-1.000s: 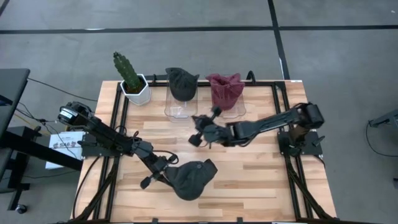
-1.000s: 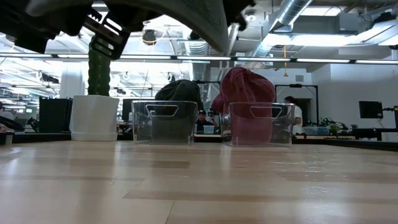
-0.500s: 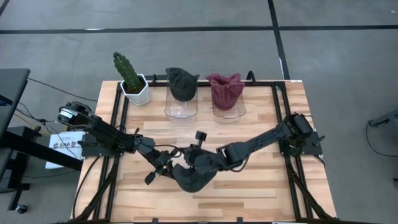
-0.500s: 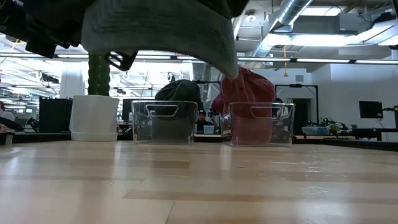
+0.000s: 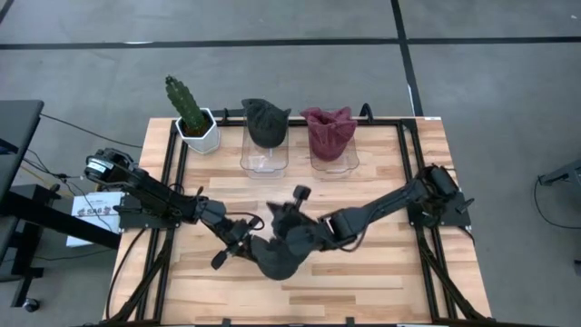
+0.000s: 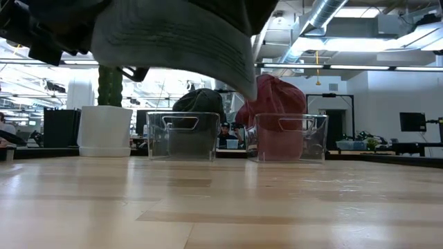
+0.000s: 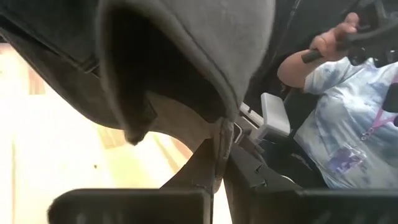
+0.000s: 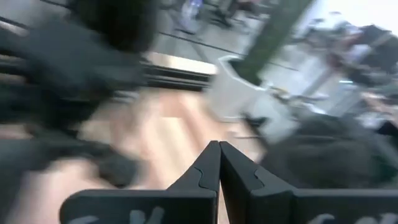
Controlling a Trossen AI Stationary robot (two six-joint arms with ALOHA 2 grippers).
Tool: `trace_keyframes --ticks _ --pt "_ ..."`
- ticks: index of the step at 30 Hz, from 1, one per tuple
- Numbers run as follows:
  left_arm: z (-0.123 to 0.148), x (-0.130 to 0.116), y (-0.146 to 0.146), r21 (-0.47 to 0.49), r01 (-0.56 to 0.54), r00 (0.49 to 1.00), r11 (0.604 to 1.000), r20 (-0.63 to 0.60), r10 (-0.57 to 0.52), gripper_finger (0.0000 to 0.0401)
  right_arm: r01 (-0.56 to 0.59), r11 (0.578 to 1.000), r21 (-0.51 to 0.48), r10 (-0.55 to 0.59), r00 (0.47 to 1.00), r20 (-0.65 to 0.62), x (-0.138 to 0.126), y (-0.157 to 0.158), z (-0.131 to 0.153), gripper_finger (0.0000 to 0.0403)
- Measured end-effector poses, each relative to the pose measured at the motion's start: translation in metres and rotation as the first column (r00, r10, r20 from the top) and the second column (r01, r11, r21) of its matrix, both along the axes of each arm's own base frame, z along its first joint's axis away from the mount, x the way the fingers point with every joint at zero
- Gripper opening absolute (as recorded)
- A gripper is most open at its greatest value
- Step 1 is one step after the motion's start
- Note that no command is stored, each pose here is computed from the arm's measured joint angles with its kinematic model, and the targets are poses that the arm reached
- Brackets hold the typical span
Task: Pick & Place hat
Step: Put the black cap into the left transparent bin
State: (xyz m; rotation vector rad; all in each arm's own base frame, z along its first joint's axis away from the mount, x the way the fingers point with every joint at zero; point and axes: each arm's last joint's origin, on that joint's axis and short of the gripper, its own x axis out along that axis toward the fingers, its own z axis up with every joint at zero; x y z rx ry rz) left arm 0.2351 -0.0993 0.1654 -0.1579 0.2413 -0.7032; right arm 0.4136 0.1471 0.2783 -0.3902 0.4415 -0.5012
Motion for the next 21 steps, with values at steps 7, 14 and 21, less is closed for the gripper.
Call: trace_keyframes --ticks 7,14,21 --pt "0.001 -0.004 -0.009 -0.002 0.041 0.999 0.999 0.005 -0.041 0.0014 0.171 0.972 -0.159 -0.177 0.984 -0.023 0.005 -0.028 0.002 0.0000" --pt "0.000 -0.007 -0.016 -0.001 0.071 0.998 0.998 0.003 -0.071 0.0014 0.264 0.902 -0.342 -0.302 0.951 -0.062 0.000 -0.028 0.003 0.0000" --pt "-0.001 -0.012 -0.024 0.006 0.111 0.994 0.994 -0.011 -0.111 0.0014 0.138 0.896 -0.421 -0.217 0.965 -0.145 -0.012 0.004 0.001 0.0000"
